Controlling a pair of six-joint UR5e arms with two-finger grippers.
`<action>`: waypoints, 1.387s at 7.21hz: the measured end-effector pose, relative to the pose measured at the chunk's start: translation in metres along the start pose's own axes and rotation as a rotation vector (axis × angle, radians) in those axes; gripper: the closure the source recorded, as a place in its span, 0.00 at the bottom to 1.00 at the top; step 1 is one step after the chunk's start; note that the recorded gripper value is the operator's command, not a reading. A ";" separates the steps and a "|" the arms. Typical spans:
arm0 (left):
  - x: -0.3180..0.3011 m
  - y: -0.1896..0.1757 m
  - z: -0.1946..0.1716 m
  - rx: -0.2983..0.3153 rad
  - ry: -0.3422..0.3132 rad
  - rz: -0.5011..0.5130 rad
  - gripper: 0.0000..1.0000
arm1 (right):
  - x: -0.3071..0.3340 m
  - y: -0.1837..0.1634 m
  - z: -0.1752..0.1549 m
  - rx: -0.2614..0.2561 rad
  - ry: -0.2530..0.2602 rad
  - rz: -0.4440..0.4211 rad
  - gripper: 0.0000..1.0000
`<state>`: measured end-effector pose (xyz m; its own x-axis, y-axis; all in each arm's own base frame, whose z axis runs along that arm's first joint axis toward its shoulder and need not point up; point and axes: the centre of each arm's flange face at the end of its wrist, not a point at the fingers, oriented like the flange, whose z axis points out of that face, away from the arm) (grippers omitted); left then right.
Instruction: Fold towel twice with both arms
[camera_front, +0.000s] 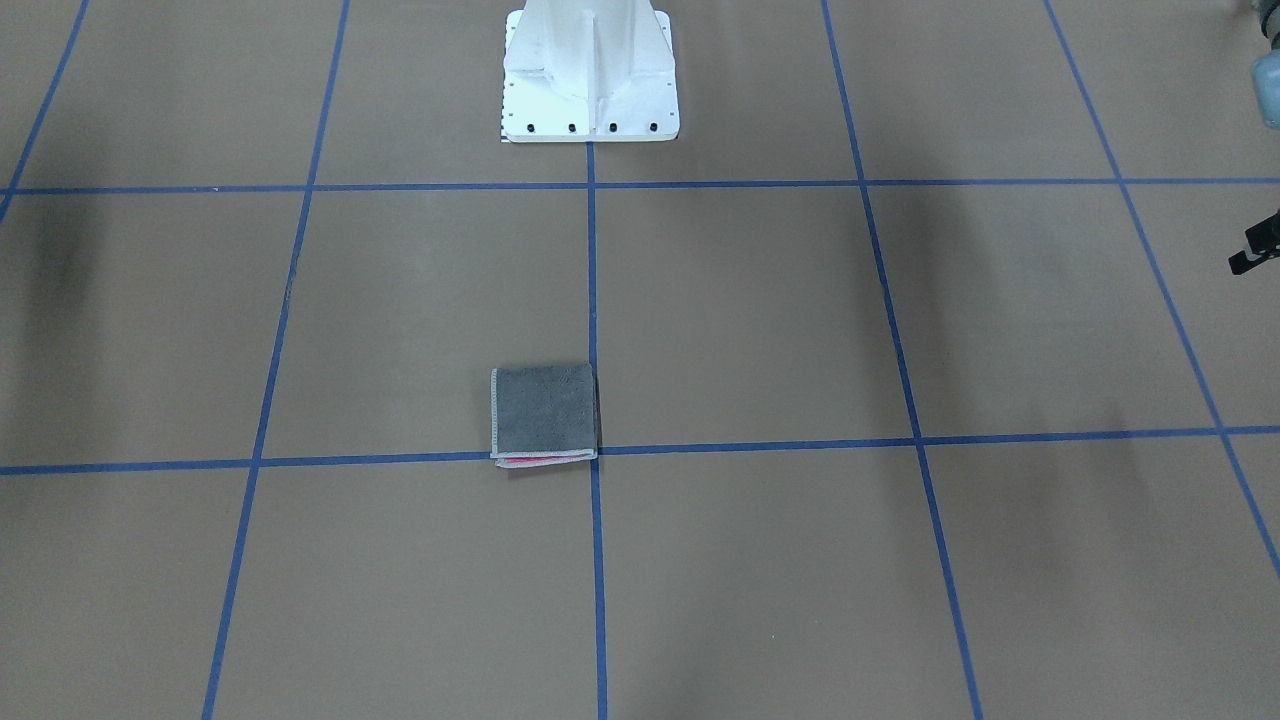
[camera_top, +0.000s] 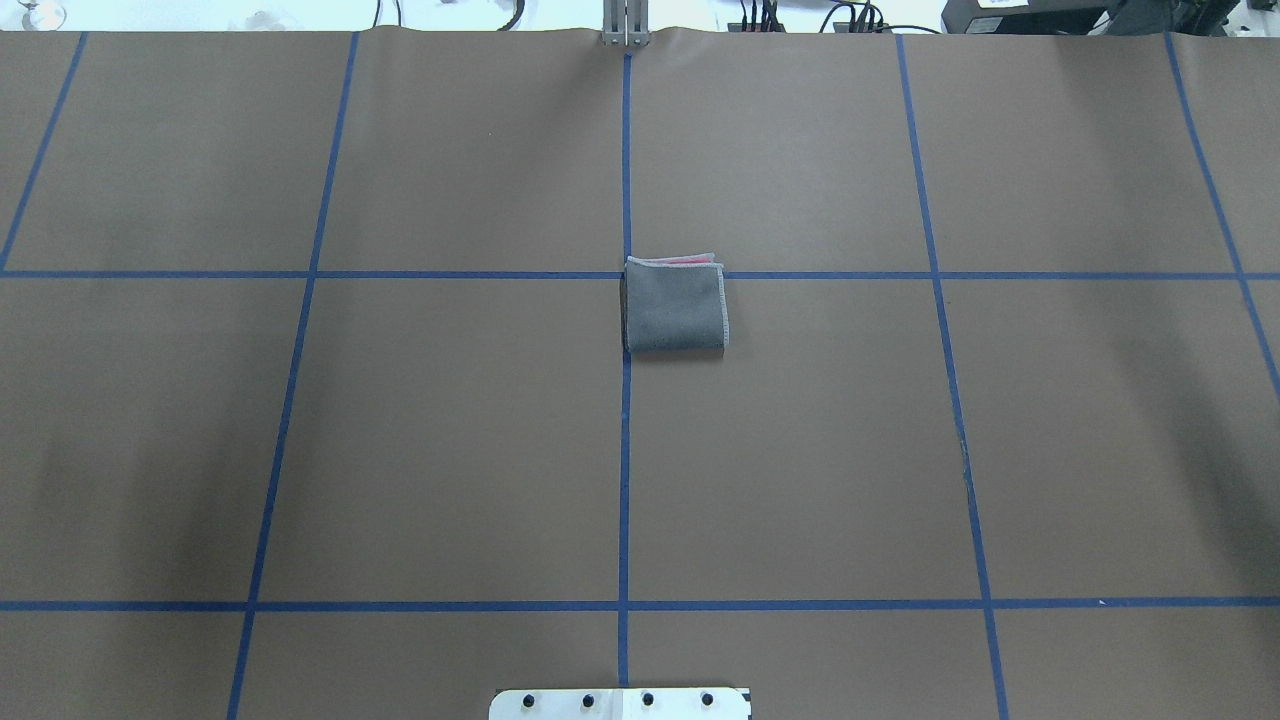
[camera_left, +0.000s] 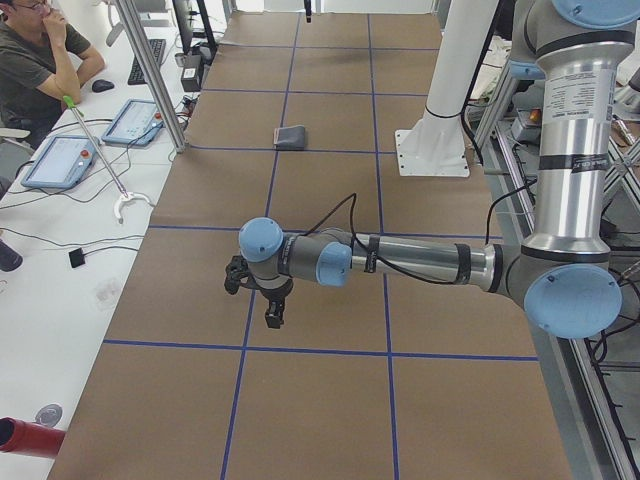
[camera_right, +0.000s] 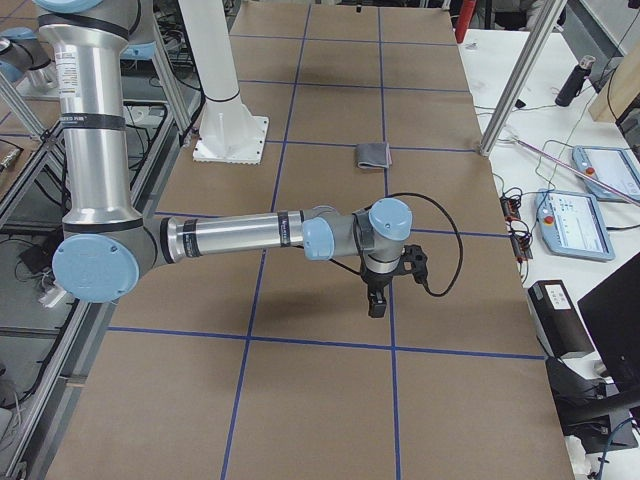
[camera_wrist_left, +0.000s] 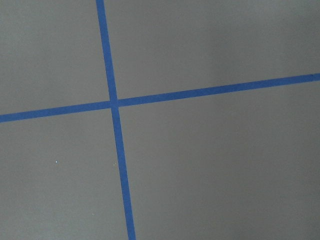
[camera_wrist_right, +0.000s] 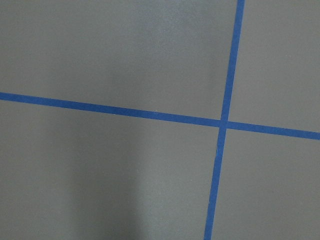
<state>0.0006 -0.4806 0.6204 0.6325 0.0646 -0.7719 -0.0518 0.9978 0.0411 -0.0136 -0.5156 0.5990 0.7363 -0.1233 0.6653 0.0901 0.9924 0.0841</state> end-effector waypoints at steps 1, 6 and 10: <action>-0.007 0.008 -0.004 0.007 -0.007 -0.014 0.00 | 0.001 0.001 0.001 -0.002 -0.003 0.002 0.00; -0.007 -0.001 -0.006 0.018 -0.019 -0.018 0.00 | 0.006 0.014 0.007 -0.021 -0.014 0.021 0.00; -0.002 -0.008 -0.010 0.023 -0.015 -0.012 0.00 | 0.001 0.009 0.002 -0.008 -0.010 0.021 0.00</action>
<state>-0.0076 -0.4886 0.6153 0.6443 0.0522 -0.7630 -0.0263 0.9986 0.0461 -0.0128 -0.5067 0.6019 0.7310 -0.1026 0.6746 0.0801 0.9947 0.0645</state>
